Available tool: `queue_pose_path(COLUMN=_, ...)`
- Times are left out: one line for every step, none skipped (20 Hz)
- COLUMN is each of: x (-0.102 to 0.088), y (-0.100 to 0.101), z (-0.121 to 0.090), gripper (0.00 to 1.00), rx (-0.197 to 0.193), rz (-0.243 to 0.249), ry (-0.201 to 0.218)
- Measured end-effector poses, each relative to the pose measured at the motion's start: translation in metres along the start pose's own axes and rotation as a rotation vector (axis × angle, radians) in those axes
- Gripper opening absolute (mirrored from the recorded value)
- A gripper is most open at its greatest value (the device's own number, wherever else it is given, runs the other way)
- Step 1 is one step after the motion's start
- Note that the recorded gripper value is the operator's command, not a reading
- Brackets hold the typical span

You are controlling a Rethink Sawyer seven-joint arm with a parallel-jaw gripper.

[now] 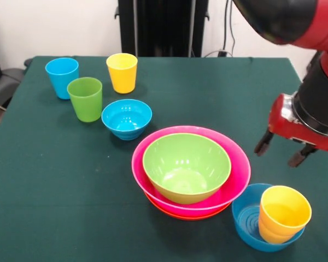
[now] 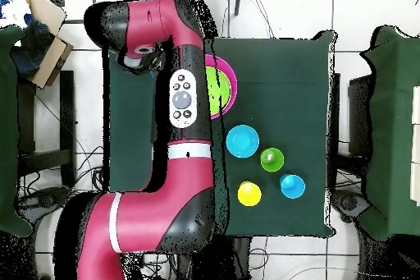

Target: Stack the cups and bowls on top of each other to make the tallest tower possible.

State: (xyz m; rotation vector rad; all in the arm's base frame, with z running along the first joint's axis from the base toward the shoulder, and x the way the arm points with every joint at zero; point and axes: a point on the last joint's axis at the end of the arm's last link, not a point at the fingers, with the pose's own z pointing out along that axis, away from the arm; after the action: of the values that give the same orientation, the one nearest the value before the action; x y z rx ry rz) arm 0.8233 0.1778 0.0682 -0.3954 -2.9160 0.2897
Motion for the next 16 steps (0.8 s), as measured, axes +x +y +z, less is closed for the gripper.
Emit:
queue_pose_path(x=0.001, y=0.002, z=0.001, gripper=1.00, rx=-0.002, rz=0.001, ry=0.002)
queue_pose_path(x=0.002, y=0.005, z=0.003, gripper=1.00, rx=-0.004, rz=0.002, ry=0.004)
queue_pose_path(x=0.006, y=0.013, z=0.009, gripper=1.00, rx=-0.010, rz=0.004, ry=0.011)
queue_pose_path(x=0.007, y=0.015, z=0.010, gripper=1.00, rx=-0.011, rz=0.005, ry=0.013)
queue_pose_path(x=0.007, y=0.016, z=0.011, gripper=1.00, rx=-0.012, rz=0.005, ry=0.014)
queue_pose_path(x=0.009, y=0.021, z=0.015, gripper=1.00, rx=-0.019, rz=0.007, ry=0.017)
queue_pose_path(x=0.009, y=0.024, z=0.017, gripper=1.00, rx=-0.023, rz=0.009, ry=0.016)
queue_pose_path(x=0.010, y=0.026, z=0.019, gripper=1.00, rx=-0.027, rz=0.010, ry=0.015)
queue_pose_path(x=0.009, y=0.029, z=0.021, gripper=1.00, rx=-0.033, rz=0.011, ry=0.011)
queue_pose_path(x=0.009, y=0.030, z=0.023, gripper=1.00, rx=-0.035, rz=0.011, ry=0.007)
queue_pose_path(x=0.009, y=0.031, z=0.025, gripper=1.00, rx=-0.038, rz=0.011, ry=0.004)
queue_pose_path(x=0.008, y=0.035, z=0.031, gripper=1.00, rx=-0.044, rz=0.009, ry=-0.006)
queue_pose_path(x=0.007, y=0.037, z=0.035, gripper=1.00, rx=-0.046, rz=0.007, ry=-0.014)
queue_pose_path(x=0.007, y=0.038, z=0.038, gripper=1.00, rx=-0.048, rz=0.007, ry=-0.018)
queue_pose_path(x=0.006, y=0.039, z=0.040, gripper=1.00, rx=-0.049, rz=0.006, ry=-0.022)
queue_pose_path(x=0.006, y=0.040, z=0.043, gripper=1.00, rx=-0.051, rz=0.005, ry=-0.028)
